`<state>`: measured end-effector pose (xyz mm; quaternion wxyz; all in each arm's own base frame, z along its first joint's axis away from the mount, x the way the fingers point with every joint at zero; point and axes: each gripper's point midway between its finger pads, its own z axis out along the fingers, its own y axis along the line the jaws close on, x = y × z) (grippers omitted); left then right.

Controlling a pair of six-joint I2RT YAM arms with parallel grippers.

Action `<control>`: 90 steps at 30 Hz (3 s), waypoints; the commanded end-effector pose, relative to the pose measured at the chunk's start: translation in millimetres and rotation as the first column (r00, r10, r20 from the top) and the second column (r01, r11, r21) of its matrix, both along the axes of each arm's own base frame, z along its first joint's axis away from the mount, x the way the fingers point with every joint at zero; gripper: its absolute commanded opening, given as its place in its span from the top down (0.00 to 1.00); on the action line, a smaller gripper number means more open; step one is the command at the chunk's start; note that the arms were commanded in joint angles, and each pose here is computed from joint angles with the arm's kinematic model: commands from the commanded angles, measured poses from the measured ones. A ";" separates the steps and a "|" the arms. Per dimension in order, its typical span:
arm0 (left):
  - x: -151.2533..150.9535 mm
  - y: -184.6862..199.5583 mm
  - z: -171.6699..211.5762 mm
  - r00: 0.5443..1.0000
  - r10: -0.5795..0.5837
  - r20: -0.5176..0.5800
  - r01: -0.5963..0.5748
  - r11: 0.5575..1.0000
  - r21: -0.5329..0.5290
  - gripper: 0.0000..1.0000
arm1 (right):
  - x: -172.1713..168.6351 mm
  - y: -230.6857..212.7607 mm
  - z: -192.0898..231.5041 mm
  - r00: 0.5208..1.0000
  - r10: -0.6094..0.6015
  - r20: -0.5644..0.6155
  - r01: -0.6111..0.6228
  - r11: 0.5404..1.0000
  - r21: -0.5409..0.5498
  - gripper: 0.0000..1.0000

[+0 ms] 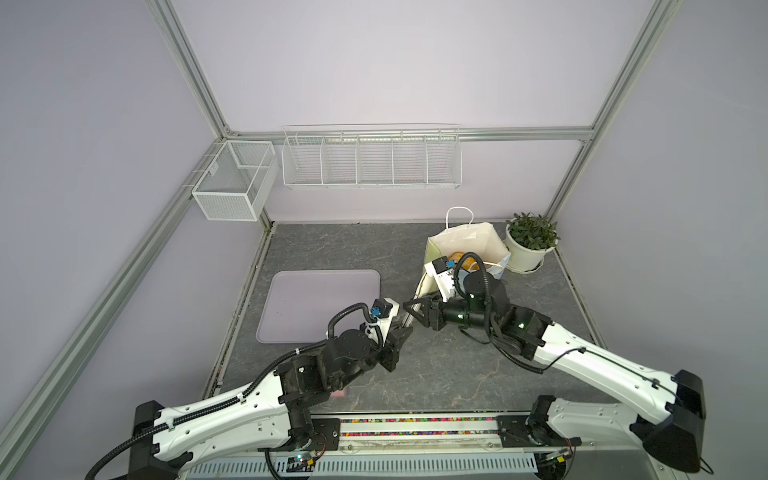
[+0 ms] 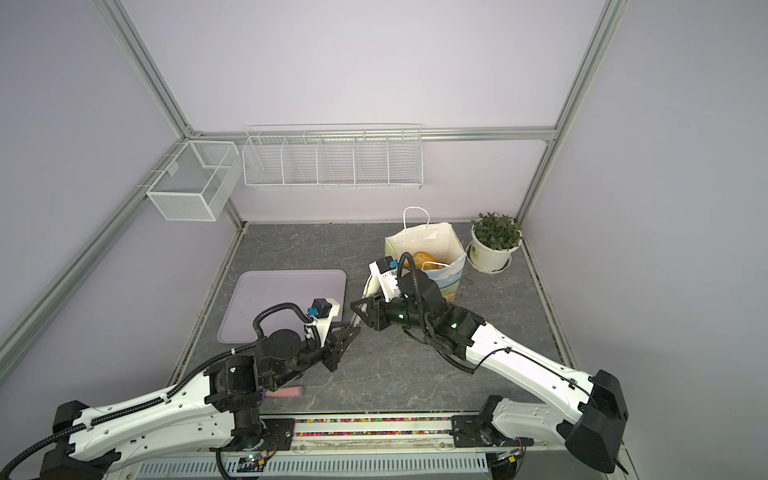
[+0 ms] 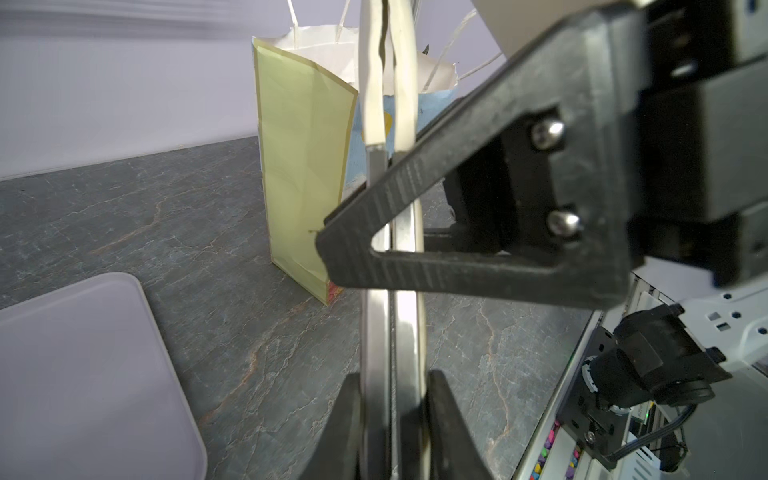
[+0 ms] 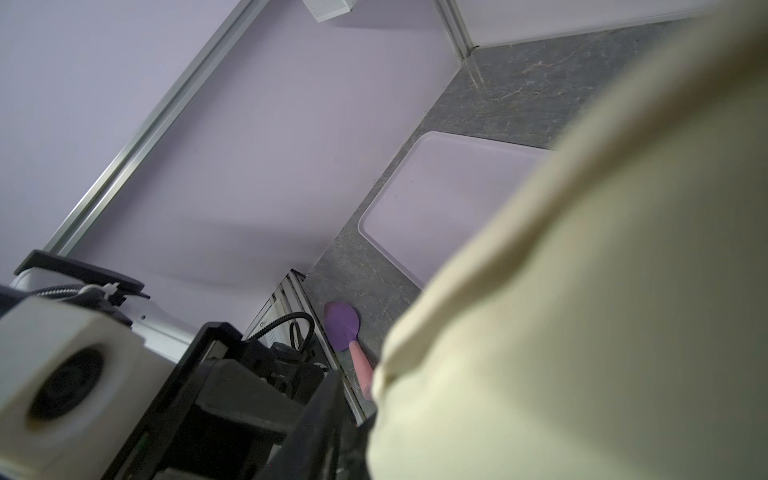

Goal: Take the fake bread out of the paper bag

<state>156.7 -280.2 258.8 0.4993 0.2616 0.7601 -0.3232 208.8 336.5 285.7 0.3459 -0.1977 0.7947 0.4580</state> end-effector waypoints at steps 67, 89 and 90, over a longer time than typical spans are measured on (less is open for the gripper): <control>25.8 -4.1 13.7 0.998 -0.023 -0.051 0.017 0.993 -0.115 1.00 | 1.8 -47.5 -14.6 0.969 -0.233 -0.085 0.222 0.967 -0.125 0.15; 20.0 -27.8 -3.3 0.991 -0.118 -0.070 0.108 0.984 -0.140 0.73 | 13.6 -27.6 -24.7 0.974 -0.216 -0.076 0.206 0.972 -0.114 0.54; 20.0 -27.9 -3.0 0.991 -0.119 -0.069 0.108 0.984 -0.142 0.70 | 13.7 -26.6 -24.2 0.975 -0.210 -0.072 0.202 0.973 -0.110 0.57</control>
